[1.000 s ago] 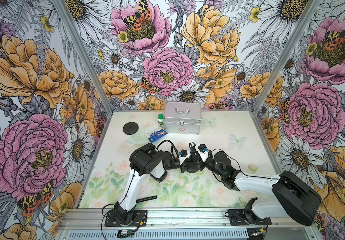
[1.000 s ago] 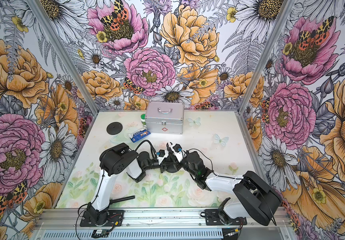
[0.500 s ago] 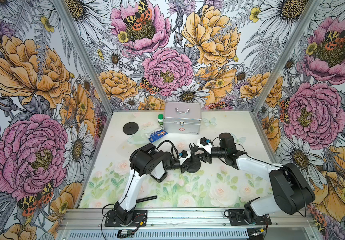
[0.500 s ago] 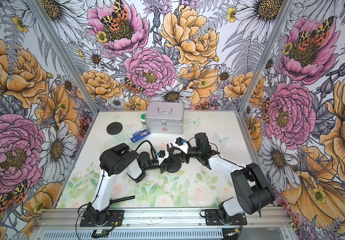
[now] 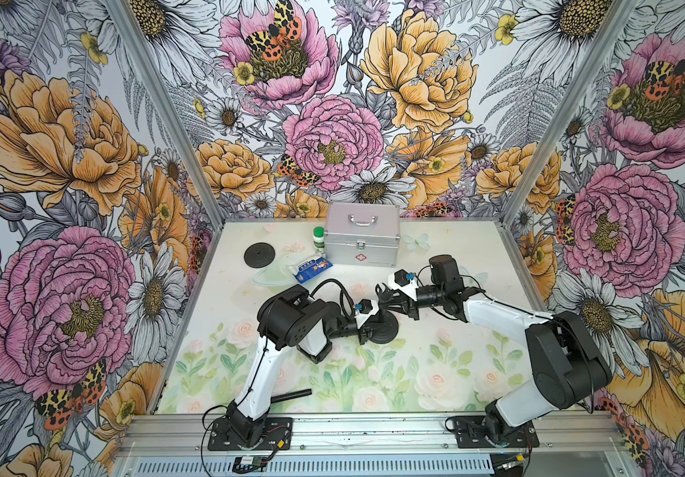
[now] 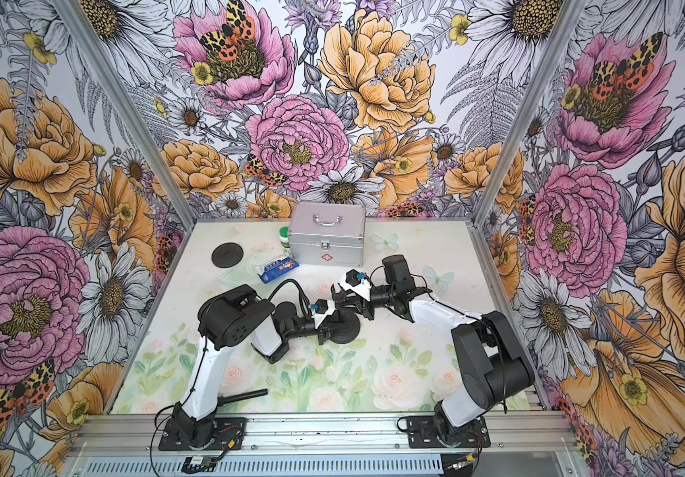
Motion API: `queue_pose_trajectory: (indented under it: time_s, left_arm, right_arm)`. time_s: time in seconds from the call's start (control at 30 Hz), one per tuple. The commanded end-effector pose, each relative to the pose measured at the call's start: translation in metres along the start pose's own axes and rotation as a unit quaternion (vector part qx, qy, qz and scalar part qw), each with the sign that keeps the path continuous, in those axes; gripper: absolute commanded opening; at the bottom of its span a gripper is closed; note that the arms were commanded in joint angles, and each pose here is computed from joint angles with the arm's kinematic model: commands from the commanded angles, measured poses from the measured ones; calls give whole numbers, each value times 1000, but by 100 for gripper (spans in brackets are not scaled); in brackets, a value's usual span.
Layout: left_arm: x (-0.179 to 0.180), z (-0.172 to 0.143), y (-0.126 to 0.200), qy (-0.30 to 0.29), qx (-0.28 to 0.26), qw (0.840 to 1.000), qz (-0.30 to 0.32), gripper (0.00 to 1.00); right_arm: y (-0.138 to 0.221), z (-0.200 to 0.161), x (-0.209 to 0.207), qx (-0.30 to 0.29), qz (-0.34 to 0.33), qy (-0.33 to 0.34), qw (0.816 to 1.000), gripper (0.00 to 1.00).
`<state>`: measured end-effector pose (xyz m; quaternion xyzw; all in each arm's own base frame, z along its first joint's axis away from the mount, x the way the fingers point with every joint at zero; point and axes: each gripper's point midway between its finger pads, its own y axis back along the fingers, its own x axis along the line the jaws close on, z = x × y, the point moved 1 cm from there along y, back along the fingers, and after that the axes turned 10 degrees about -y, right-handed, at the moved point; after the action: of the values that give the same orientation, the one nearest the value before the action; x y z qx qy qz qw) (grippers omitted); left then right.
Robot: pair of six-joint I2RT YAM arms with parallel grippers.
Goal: Assemble a microphone stand
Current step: Screw the microphone stand pole into the microphone stand base.
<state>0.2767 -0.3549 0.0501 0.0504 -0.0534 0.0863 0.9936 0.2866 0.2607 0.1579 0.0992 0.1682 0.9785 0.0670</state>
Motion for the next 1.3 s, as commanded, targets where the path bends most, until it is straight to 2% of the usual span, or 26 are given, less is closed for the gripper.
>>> queue_pose_trajectory:
  time_s: [0.0, 0.03, 0.1, 0.13, 0.2, 0.23, 0.3, 0.33, 0.37, 0.4, 0.43, 0.53, 0.63, 0.87, 1.0, 1.17, 1.27]
  left_arm:
    - [-15, -26, 3, 36, 34, 999, -20, 34]
    - [-16, -26, 2, 36, 35, 999, -21, 34]
    - [-16, -27, 1, 36, 34, 999, -21, 34]
    - [-15, -26, 1, 36, 33, 999, -20, 34]
    - [-14, -25, 0, 36, 32, 999, -20, 34]
    - [-15, -24, 0, 35, 31, 999, -21, 34]
    - [-17, -24, 0, 35, 32, 999, -25, 34]
    - [-18, -25, 0, 34, 32, 999, -26, 34]
    - [-18, -25, 0, 33, 33, 999, -24, 34]
    - [-17, -25, 1, 32, 33, 999, -22, 34]
    - [-16, -25, 1, 33, 33, 999, -21, 34]
    - [-17, -24, 0, 34, 32, 999, -24, 34]
    - [-18, -25, 1, 30, 34, 999, -22, 34]
    - [-19, -24, 0, 27, 33, 999, -25, 34]
    - [-17, -24, 0, 29, 32, 999, -23, 34]
    - [-17, -25, 0, 30, 33, 999, -22, 34]
    - [-17, -25, 0, 31, 33, 999, -23, 34]
  right_arm:
    - [-3, -31, -22, 25, -146, -71, 986, 0]
    - [0, -32, -32, 3, -220, -91, 971, 0]
    - [18, -40, -47, -49, -367, -141, 918, 0]
    - [25, -43, -45, -76, -414, -156, 894, 0]
    - [28, -46, -37, -104, -451, -164, 871, 0]
    - [23, -45, -33, -107, -447, -164, 873, 0]
    - [11, -40, -27, -102, -412, -154, 892, 2]
    - [4, -34, -21, -96, -384, -136, 908, 16]
    - [-3, -31, -14, -86, -355, -116, 924, 26]
    - [-10, -27, -6, -75, -316, -94, 941, 34]
    - [-16, -25, 2, -59, -273, -75, 957, 38]
    - [-20, -24, 22, -35, -161, -30, 986, 42]
    - [-8, -24, 23, -29, -106, -9, 994, 44]
    - [8, -15, 11, -20, -37, 2, 999, 44]
    - [6, -6, 0, -18, -34, 3, 999, 43]
    - [3, -5, -10, -14, -45, -14, 999, 28]
    - [6, -10, -21, -9, -102, -45, 994, 6]
